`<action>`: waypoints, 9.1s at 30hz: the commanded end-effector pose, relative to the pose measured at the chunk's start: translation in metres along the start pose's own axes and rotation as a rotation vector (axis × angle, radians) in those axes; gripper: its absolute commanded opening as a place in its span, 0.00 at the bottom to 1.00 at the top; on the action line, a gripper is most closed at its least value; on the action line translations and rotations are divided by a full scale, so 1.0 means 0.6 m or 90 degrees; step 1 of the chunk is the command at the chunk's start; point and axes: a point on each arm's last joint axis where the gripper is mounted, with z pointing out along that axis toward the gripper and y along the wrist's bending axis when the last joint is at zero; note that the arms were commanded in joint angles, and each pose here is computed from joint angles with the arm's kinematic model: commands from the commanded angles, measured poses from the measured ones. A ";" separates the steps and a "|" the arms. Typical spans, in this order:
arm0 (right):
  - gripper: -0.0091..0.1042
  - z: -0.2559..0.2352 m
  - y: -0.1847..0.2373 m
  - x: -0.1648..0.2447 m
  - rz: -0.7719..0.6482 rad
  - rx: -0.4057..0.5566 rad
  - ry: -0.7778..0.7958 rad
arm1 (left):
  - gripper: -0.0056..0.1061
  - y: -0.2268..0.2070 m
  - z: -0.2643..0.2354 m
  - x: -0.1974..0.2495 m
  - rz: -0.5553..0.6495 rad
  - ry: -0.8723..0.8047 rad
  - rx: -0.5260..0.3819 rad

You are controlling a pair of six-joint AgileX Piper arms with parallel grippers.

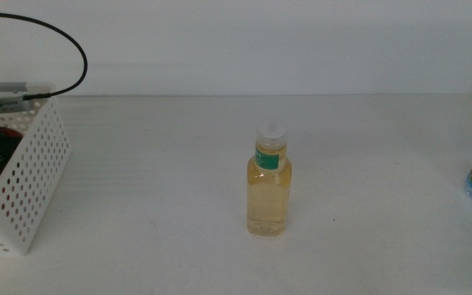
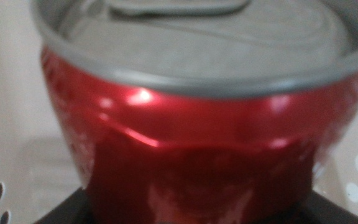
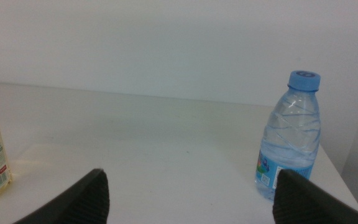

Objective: Use arms to grab the bottles and put them into the dustbin to the left of the table.

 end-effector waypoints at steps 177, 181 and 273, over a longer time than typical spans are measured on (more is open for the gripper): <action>0.82 -0.005 -0.002 -0.018 -0.010 0.011 -0.069 | 0.86 -0.628 0.067 0.276 0.222 -0.903 0.344; 0.82 -0.005 -0.002 -0.018 -0.010 0.011 -0.069 | 0.86 -0.633 0.072 0.271 0.221 -0.908 0.345; 0.82 -0.005 -0.002 -0.018 -0.010 0.011 -0.069 | 0.01 -0.219 -0.387 0.193 0.098 -0.328 -0.003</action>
